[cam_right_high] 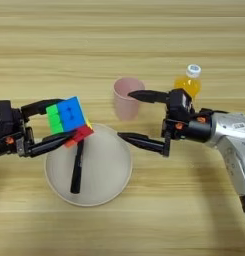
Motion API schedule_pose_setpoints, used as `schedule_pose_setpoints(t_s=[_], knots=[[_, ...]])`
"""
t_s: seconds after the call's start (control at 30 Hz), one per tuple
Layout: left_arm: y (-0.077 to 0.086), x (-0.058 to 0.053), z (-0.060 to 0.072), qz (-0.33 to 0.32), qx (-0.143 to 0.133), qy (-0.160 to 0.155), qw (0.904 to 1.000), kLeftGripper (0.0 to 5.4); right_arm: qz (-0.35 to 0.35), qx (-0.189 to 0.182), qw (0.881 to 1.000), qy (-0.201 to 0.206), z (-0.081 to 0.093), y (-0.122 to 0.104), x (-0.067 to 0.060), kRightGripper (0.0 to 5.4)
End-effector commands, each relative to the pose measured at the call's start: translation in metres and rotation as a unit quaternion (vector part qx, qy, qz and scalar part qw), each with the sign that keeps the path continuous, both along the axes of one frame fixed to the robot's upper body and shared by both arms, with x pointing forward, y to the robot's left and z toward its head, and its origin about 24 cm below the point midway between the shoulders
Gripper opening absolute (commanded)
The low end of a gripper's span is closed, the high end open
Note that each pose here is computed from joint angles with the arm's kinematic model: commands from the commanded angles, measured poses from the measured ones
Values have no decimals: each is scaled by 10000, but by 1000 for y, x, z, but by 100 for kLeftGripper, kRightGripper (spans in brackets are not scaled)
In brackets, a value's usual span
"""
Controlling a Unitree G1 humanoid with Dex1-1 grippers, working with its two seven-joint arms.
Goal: Move the objects on the table
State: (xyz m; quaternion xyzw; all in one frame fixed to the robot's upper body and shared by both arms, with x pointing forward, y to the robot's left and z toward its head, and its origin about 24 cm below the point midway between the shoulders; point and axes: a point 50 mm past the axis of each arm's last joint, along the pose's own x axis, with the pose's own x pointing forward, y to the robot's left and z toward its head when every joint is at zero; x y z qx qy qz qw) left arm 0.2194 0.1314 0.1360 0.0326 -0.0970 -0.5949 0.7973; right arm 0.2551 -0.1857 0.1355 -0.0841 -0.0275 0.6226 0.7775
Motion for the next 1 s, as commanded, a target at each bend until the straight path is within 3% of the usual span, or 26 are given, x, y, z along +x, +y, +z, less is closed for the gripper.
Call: schedule_pose_setpoints(t_s=[0.03,0.27,0.53,0.93,1.0], knots=[[-6,-7,1,-431,152,114,9989,327,373,-335,9987,51,4,7,-1,540],[-19,-12,-5,-825,346,250,9957,327,1050,-569,9926,227,6,28,-9,540],[-21,-9,-11,-805,460,284,9953,327,1562,-544,9852,439,4,45,-17,540],[-22,-8,-12,-760,533,202,9955,327,1758,-610,9811,534,-3,53,-25,540],[-22,-7,-12,-743,533,180,9956,327,1740,-611,9814,532,-4,53,-25,513]])
